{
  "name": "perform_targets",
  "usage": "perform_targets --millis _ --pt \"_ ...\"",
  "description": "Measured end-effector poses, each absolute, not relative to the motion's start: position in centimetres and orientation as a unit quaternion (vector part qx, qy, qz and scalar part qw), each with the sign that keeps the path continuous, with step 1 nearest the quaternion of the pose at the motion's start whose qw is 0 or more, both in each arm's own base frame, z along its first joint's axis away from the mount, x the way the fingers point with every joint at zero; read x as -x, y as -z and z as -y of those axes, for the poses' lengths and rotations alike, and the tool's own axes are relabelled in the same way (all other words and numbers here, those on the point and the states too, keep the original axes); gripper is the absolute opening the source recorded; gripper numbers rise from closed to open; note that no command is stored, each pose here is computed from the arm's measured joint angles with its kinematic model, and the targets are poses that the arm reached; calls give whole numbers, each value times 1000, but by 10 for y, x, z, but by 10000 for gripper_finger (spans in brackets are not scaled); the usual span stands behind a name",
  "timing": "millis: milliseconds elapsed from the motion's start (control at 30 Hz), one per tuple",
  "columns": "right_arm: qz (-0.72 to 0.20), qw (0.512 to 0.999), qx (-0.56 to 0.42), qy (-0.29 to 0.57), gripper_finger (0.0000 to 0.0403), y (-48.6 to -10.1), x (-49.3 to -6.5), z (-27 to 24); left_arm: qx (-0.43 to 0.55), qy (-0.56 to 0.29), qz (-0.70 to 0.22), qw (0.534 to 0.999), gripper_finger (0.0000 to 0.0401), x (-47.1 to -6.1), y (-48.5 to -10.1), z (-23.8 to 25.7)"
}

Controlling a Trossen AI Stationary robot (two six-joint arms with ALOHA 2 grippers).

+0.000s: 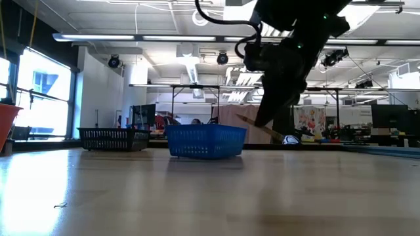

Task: Sort crayons
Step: Put the yellow crayon into the blue basket

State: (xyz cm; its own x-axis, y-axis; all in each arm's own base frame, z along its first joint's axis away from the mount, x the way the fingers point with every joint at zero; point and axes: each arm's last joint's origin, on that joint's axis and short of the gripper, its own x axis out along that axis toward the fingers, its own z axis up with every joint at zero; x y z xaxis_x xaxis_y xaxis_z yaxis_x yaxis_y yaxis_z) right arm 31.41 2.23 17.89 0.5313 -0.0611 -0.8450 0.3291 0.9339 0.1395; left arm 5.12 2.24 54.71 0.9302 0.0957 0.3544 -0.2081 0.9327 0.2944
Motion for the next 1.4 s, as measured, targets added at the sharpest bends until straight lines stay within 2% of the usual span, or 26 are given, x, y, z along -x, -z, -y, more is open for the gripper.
perform_targets --millis 133,267,500,667,800,900,1133,1233,1333,1400 --pt "-476 862 -151 90 2 -184 -316 -26 -173 -80 169 967 76 -51 -547 -22" --pt "-456 880 -112 73 1 -197 -325 -29 -173 -79 169 967 76 -51 -547 -22" --pt "-394 910 -18 124 1 -212 -339 -4 -170 -79 165 968 76 -52 -546 -23" --pt "-360 922 -14 140 1 -203 -352 20 -152 -77 151 974 76 -53 -543 -23" --pt "-336 931 -40 136 2 -195 -361 32 -147 -76 151 975 76 -53 -543 -23" --pt "-336 928 -76 143 17 -191 -363 38 -148 -75 152 974 76 -53 -543 -23" --pt "-390 898 -166 122 95 -193 -353 37 -148 -76 151 974 76 -53 -543 -23" --pt "-439 868 -208 106 114 -202 -348 32 -148 -76 151 974 76 -53 -543 -23" --pt "-512 807 -286 75 116 -212 -338 24 -148 -75 151 974 76 -53 -543 -23" --pt "-569 750 -334 46 114 -215 -329 11 -148 -75 151 974 76 -53 -543 -23"
